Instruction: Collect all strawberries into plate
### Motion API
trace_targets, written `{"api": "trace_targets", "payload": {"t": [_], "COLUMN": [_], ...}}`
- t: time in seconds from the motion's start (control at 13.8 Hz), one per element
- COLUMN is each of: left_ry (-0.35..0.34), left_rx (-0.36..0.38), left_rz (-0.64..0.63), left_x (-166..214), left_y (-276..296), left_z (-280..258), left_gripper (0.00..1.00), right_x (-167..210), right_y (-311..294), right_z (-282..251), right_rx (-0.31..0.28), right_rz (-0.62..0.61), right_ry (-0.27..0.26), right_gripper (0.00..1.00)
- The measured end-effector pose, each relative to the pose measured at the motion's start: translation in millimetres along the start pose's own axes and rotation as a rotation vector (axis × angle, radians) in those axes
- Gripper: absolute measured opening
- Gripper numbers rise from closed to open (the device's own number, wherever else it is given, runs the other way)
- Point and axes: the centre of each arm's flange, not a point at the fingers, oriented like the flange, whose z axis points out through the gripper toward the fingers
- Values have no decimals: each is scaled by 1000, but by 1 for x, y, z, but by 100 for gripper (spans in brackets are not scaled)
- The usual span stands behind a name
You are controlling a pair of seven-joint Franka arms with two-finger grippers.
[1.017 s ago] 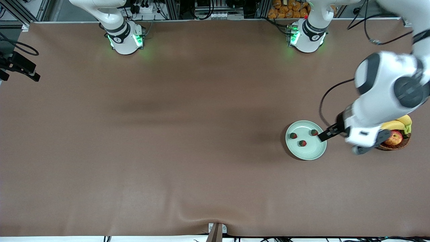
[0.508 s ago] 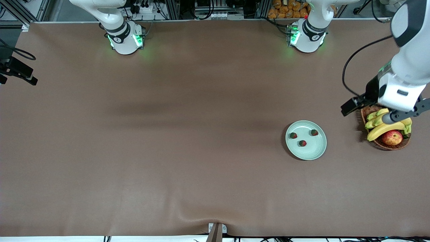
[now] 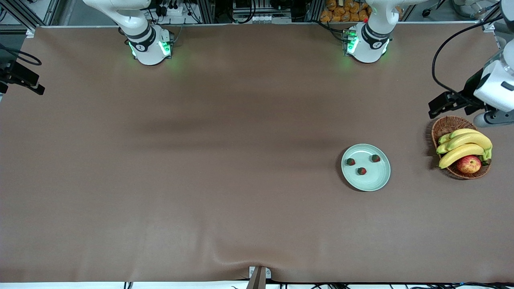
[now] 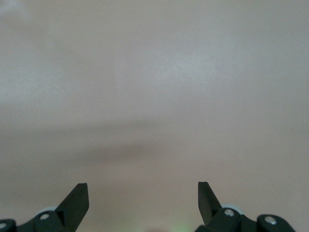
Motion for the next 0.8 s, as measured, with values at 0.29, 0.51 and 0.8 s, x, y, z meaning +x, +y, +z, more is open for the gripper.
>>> {"api": "trace_targets", "payload": {"t": [0.29, 0.51, 0.8], "left_ry": [-16, -23, -22], "left_rx": [-35, -32, -30], "left_rz": [8, 10, 17], "left_x": [-18, -30, -35], "left_y": [3, 3, 6], "left_z": [-19, -30, -35], "left_gripper": [100, 100, 100], "right_x": [4, 5, 5], "right_y": [0, 0, 1], "right_z": [6, 8, 7], "right_rx": [-1, -1, -1], "right_rz": [1, 1, 1], "right_ry": [-14, -17, -15], "right_gripper": [100, 100, 100]}}
